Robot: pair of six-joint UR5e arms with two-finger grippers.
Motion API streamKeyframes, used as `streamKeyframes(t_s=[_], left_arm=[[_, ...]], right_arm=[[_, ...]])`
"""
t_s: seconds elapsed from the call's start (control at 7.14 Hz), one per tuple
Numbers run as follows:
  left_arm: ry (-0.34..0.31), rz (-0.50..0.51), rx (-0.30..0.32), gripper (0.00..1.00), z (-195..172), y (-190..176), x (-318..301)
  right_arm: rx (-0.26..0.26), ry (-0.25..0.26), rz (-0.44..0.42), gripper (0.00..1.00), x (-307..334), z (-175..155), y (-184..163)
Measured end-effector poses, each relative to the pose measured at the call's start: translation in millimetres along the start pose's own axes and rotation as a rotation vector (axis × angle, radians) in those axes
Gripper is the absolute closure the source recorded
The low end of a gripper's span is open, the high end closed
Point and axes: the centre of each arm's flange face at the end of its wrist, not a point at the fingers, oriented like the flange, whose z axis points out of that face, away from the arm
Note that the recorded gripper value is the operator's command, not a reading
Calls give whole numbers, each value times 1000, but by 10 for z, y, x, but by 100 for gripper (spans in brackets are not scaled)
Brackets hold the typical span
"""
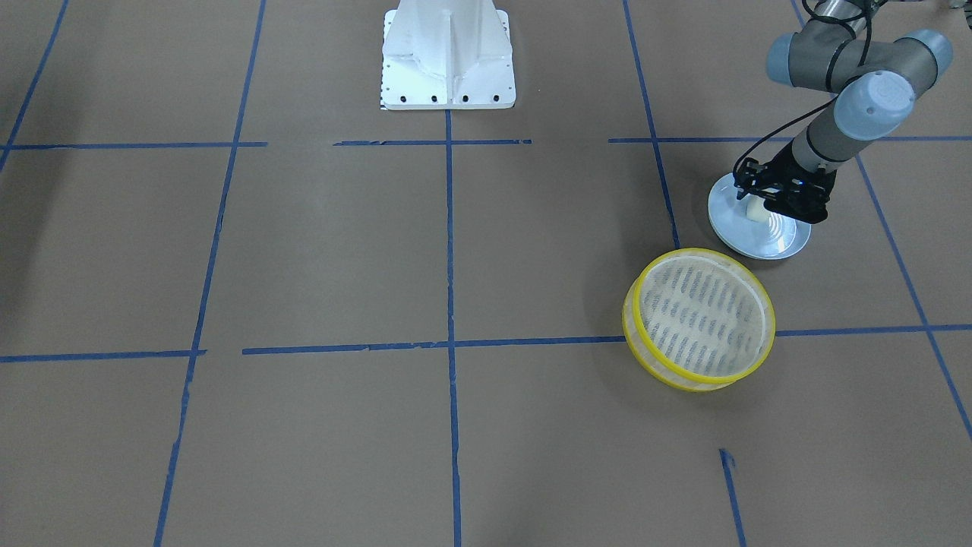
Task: Place bun in steamer
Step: 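Close the left gripper on the bun and lift it off the plate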
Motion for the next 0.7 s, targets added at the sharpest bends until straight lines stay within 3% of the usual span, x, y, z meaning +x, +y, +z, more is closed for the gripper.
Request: streamKeyframes(t_s=[0.7], left_arm=[[2, 2, 3, 52, -14, -15, 19]], right_arm=[[0, 0, 0, 0, 1, 1, 1]])
